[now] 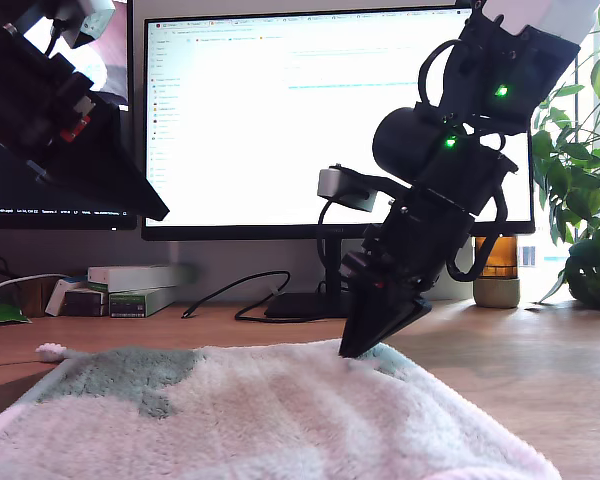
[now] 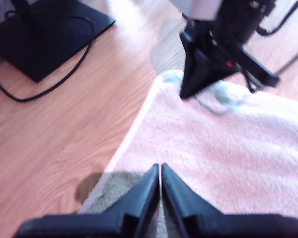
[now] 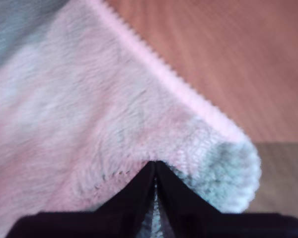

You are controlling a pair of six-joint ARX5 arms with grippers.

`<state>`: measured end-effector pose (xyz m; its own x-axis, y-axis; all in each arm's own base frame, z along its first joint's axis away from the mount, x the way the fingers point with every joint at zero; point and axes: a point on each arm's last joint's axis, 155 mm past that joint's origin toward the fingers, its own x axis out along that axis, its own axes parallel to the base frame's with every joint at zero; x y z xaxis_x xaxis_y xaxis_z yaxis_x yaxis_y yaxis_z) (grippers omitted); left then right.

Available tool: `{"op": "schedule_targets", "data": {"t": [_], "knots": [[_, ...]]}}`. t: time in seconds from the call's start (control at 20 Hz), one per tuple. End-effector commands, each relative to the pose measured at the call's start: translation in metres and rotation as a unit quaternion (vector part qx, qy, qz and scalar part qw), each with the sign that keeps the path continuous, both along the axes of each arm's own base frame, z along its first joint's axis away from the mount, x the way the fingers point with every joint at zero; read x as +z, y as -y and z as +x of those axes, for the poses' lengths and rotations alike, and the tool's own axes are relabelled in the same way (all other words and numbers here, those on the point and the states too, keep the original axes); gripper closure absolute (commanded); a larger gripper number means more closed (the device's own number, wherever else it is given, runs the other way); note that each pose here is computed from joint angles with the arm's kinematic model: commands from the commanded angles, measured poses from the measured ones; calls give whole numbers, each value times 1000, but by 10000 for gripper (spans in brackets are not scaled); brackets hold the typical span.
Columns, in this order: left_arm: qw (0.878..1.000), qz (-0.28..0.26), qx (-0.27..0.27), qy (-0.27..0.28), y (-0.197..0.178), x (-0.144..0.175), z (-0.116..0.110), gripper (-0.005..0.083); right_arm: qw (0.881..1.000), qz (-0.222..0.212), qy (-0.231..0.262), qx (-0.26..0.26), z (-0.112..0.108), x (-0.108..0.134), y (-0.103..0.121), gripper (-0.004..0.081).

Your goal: Fold the tea towel to a neat square and place it to the right

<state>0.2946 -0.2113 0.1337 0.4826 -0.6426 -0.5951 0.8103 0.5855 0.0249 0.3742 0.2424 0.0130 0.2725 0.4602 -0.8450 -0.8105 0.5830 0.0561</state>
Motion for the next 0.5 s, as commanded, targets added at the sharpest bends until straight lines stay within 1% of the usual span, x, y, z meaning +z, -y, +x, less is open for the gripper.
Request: {"op": "schedule_targets", "data": {"t": [0.0, 0.15, 0.35, 0.45], "knots": [[1000, 5, 1, -7, -1, -5, -3, 797, 996, -63, -55, -41, -11, -53, 40, 781], [1000, 5, 0, -6, -1, -5, -3, 797, 993, -85, -57, -61, -8, -56, 57, 781], [1000, 7, -3, 0, -1, -4, -3, 797, 989, -101, -91, -60, -25, -58, 66, 781], [1000, 7, -3, 0, -1, -4, -3, 797, 987, -107, -103, -58, -32, -56, 68, 781]]}}
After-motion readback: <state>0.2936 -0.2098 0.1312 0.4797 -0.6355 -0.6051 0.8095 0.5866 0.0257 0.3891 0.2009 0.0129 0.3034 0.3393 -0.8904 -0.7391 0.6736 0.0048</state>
